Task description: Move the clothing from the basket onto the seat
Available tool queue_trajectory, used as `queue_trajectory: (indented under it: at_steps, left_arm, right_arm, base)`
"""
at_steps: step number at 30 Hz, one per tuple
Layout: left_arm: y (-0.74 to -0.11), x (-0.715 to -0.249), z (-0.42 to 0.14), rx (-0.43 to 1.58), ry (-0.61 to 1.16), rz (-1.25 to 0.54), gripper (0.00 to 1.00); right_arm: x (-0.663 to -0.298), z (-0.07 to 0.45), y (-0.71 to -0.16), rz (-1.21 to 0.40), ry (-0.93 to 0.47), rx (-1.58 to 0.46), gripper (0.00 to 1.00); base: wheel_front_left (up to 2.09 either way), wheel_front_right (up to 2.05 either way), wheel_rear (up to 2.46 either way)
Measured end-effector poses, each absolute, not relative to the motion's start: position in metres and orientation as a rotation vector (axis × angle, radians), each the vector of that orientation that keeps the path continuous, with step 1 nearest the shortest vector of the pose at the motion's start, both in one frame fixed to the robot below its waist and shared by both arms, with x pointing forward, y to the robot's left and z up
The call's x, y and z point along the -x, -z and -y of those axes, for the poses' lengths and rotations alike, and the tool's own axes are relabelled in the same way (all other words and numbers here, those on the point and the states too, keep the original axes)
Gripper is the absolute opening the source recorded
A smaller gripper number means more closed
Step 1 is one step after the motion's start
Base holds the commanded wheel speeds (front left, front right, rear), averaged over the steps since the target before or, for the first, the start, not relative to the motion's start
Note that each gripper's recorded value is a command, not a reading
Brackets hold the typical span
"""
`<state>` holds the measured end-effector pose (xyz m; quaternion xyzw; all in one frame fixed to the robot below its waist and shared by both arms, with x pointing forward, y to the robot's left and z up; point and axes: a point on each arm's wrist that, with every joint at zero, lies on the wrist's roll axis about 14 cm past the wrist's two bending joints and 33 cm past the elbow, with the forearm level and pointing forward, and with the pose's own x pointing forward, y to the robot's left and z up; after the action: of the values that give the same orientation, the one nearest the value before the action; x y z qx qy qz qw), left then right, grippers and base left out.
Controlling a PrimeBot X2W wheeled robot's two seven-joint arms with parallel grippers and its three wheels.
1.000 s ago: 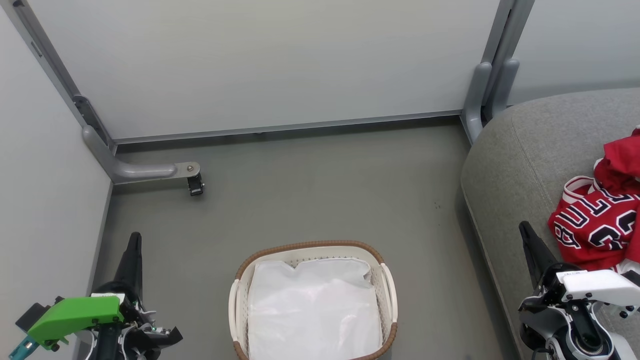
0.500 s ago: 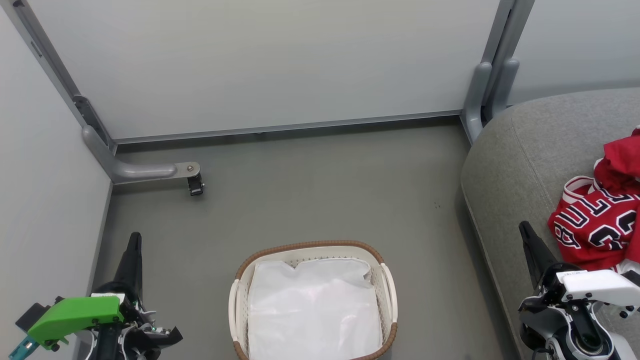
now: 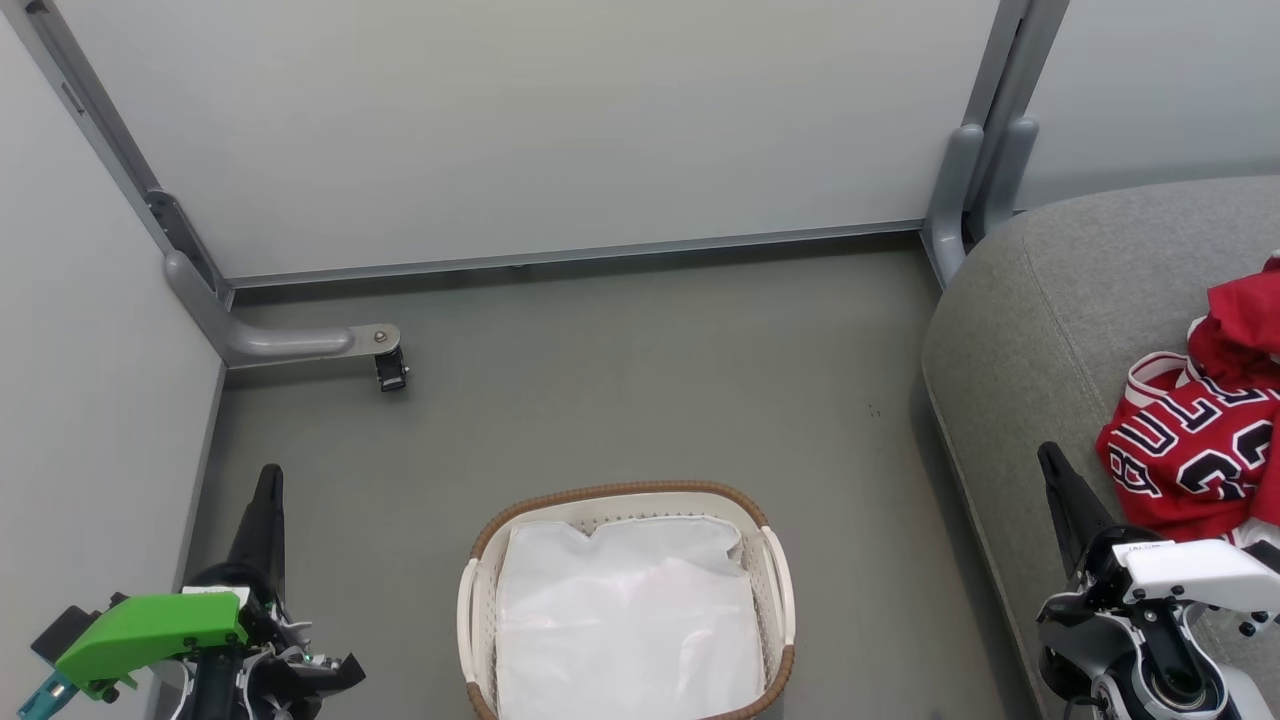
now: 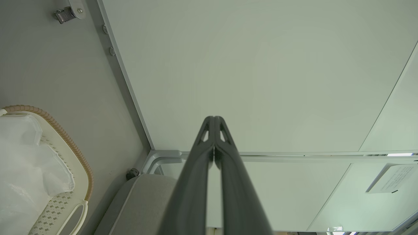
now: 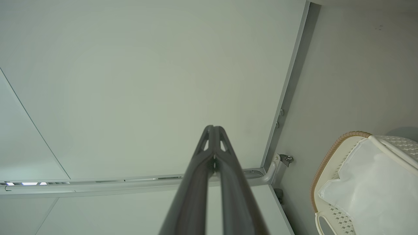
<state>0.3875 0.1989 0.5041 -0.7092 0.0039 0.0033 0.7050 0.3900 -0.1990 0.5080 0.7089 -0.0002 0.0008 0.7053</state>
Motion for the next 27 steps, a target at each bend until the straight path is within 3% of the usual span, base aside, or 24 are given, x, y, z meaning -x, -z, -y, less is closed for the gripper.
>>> queue_trajectory:
  at_steps: [27]
  left_arm:
    - [-0.5041, -0.3875, -0.1989, 1.577, -0.007, -0.009, 0.00]
  right_arm:
    - [-0.3900, 0.1990, -0.5080, 0.000, -0.002, -1.576, 0.00]
  base:
    - [0.00, 0.00, 0.00]
